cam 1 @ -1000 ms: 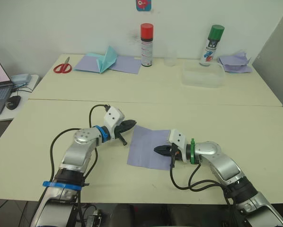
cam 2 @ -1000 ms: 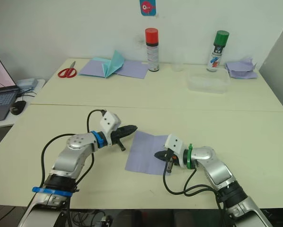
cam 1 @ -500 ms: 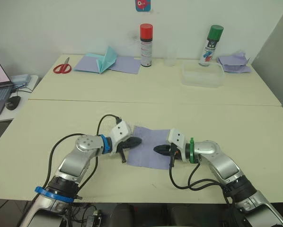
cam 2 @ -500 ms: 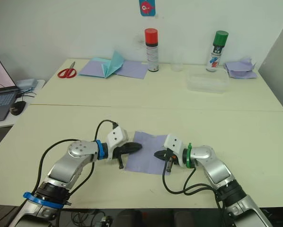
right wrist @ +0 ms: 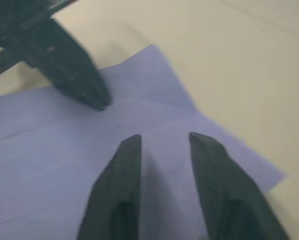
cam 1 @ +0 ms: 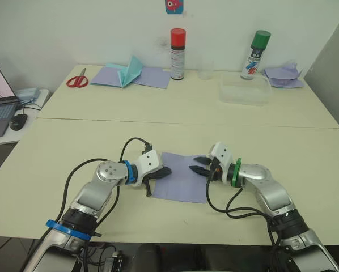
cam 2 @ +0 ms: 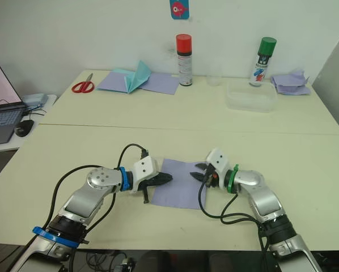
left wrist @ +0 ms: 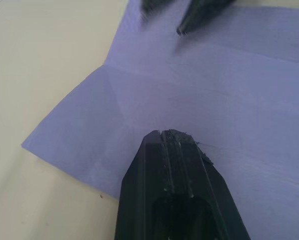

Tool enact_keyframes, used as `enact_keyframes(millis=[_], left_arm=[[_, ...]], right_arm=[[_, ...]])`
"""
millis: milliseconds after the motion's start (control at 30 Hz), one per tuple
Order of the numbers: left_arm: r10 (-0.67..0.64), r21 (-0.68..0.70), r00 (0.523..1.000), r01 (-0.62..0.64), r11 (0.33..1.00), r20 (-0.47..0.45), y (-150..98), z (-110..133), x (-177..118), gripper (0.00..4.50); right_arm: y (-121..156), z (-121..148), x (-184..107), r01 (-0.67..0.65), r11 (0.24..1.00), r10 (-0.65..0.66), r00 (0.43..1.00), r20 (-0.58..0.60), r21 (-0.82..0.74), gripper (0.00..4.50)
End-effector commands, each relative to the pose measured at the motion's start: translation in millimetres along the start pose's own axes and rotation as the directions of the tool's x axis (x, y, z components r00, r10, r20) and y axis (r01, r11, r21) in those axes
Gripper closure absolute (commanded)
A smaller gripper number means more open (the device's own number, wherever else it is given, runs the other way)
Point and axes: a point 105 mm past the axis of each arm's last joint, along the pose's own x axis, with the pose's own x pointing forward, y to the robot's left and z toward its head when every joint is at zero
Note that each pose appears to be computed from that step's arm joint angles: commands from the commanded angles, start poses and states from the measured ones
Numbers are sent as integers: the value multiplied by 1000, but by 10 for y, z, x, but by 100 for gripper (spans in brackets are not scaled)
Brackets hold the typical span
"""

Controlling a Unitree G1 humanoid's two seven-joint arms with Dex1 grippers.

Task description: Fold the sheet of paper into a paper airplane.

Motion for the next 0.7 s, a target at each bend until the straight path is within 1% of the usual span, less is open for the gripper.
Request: enact_keyframes(millis=[33,100,167,333,433,500,567,633,700], left_arm=[[-18,-30,996,15,999,-82,-62,-210,45,450],[-21,-33,996,19,999,-81,-66,-213,41,450],[-25,-36,996,22,999,-83,-77,-218,40,450],[-30,-40,996,27,999,-79,-98,-210,53,450],[-30,-40,997,27,999,-77,-96,-203,54,450],[-27,-38,997,24,999,-77,-87,-203,50,450],[-21,-38,997,18,999,-73,-76,-196,48,450],[-20,-37,997,17,999,-72,-76,-194,48,450],[-20,-36,997,18,999,-72,-77,-193,49,450]], right_arm=[[-170,136,-78,90,995,-88,995,43,-50,258],[-236,160,-109,128,990,-126,991,48,-49,258],[-249,141,-119,138,990,-137,990,36,-16,258],[-169,69,-83,104,991,-104,995,-3,85,258],[-108,92,-60,77,987,-79,997,3,138,258],[-91,107,-54,71,987,-72,997,6,147,258],[-68,116,-49,58,986,-60,998,10,158,293],[-56,120,-46,52,986,-55,998,11,160,348],[-57,127,-41,54,988,-56,998,10,142,414]])
